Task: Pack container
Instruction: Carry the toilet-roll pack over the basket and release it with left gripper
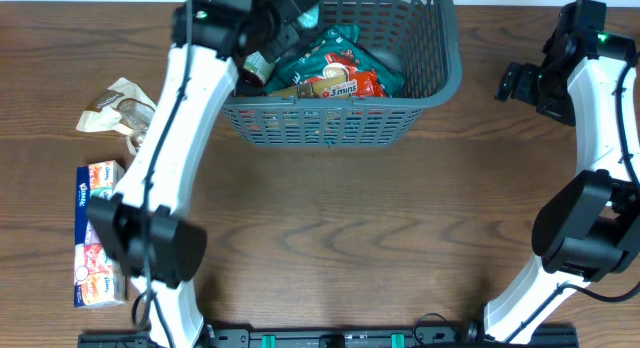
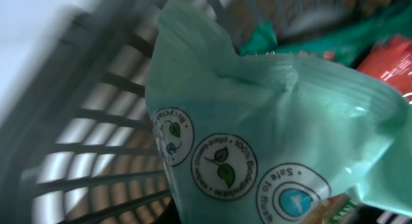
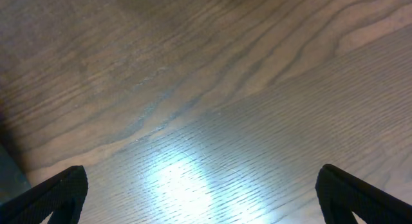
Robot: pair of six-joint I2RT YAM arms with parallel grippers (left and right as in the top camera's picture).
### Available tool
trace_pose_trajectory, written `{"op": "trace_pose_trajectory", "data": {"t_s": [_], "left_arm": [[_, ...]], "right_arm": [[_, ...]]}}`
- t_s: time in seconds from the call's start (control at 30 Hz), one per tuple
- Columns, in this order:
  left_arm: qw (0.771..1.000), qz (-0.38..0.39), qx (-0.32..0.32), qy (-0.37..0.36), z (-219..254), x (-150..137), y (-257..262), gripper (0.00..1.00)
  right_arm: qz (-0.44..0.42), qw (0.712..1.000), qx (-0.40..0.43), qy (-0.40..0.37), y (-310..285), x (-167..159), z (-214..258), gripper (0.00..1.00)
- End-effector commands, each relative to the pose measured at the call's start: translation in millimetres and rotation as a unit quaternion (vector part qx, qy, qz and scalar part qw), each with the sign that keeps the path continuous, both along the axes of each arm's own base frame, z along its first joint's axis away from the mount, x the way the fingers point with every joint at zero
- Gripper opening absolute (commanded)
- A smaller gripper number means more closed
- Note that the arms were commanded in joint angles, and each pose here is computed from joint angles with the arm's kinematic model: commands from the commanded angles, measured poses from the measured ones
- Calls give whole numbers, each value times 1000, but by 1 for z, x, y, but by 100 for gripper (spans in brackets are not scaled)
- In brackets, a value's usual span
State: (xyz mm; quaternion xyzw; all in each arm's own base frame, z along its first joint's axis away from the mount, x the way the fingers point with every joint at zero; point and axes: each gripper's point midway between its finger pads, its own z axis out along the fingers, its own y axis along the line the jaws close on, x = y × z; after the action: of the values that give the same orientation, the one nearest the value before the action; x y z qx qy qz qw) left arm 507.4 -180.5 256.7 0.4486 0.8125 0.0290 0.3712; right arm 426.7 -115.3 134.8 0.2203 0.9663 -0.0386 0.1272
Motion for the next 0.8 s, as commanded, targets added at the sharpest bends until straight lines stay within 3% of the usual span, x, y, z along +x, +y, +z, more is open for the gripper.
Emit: {"op": "trace_pose_trajectory", "data": {"t_s": [0.0, 0.07, 0.1, 0.2, 0.33, 0.43, 0.6, 0.77], "left_arm": [[999, -8, 24, 23, -32, 8, 1, 6], [999, -8, 30, 40, -49, 10, 1, 10], [998, -8, 32, 49, -56, 10, 0, 28], [998, -6, 33, 59, -61, 8, 0, 45], [997, -6, 34, 62, -60, 5, 1, 54], [998, -7, 30, 48, -43, 2, 1, 55], [998, 21, 27, -46, 41, -8, 18, 59], [980, 90, 25, -175, 156, -38, 58, 61]], "right_arm": [[13, 1000, 6, -2, 6, 0, 2, 99], [16, 1000, 8, -2, 7, 0, 2, 99], [16, 1000, 8, -1, 7, 0, 2, 99], [16, 1000, 8, -1, 7, -1, 2, 99], [16, 1000, 9, 0, 8, -1, 2, 99], [16, 1000, 9, 1, 8, -2, 2, 99], [19, 1000, 9, 3, 8, -2, 1, 99], [21, 1000, 8, 5, 8, -3, 1, 99]]}}
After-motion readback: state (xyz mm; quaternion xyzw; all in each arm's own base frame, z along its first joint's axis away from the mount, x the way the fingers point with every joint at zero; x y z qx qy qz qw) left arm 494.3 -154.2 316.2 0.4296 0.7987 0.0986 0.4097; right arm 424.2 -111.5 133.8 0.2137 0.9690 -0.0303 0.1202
